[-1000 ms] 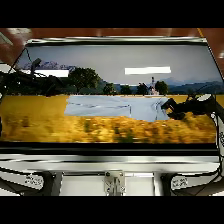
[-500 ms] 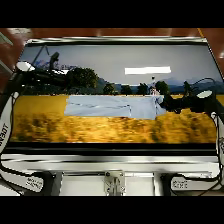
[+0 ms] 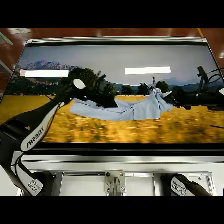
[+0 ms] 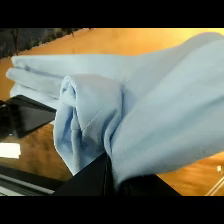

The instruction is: Fold the shirts.

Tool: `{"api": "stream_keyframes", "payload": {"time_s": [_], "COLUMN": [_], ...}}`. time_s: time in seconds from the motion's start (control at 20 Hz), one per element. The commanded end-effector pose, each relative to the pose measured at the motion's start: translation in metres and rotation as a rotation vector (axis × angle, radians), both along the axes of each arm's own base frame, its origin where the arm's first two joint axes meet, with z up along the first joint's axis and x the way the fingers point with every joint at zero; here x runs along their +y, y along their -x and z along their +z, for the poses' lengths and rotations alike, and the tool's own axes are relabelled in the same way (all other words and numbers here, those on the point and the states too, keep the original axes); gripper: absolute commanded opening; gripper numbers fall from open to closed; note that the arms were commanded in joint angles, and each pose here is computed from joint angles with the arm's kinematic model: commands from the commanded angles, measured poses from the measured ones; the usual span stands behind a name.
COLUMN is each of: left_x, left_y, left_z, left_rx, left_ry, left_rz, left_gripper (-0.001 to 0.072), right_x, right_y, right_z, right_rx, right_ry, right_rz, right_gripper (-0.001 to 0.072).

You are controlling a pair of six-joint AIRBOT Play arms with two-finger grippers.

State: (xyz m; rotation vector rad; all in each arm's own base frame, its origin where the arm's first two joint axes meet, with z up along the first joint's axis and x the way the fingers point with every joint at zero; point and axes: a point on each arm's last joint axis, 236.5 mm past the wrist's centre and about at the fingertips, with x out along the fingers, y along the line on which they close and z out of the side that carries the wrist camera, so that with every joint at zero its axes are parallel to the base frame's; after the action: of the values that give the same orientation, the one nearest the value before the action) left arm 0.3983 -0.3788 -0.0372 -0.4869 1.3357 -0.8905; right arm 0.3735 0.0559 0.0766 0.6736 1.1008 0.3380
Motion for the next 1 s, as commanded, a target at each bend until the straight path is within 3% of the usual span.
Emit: {"api": "stream_keyframes", "payload": {"time_s": [0.0,0.2,0.35,0.55,0.7,0.95], "left_x": [-0.047,-0.089,-0.082,0.017,0.12,0.253], "left_y": [0.034,0.062,0.03,-0.05,-0.098,-0.095], "left_z": [-0.022,-0.043,-0.034,0.011,0.085,0.233], "left_rx": [0.022,0.119,0.066,-0.054,-0.234,-0.475], "left_ry": [-0.011,0.029,0.081,0.025,-0.06,-0.034], "left_rz": [-0.045,-0.02,0.048,0.195,0.343,0.557], "left_gripper": [0.0041,0.004,0.0038,0.0035,0.0036,0.0037], "right_x": [0.008,0.015,0.02,0.039,0.103,0.272], "right_y": [0.018,0.023,0.02,0.008,-0.009,-0.021], "right_z": [0.029,0.041,0.048,0.051,0.043,-0.024], "right_rx": [-0.029,-0.04,-0.056,-0.108,-0.151,-0.145], "right_ry": [-0.004,-0.037,-0.073,-0.061,-0.087,-0.165], "right_rz": [-0.004,-0.002,-0.006,0.009,0.083,0.194], "right_gripper": [0.0058,0.0059,0.0058,0.0058,0.0058,0.0058]}}
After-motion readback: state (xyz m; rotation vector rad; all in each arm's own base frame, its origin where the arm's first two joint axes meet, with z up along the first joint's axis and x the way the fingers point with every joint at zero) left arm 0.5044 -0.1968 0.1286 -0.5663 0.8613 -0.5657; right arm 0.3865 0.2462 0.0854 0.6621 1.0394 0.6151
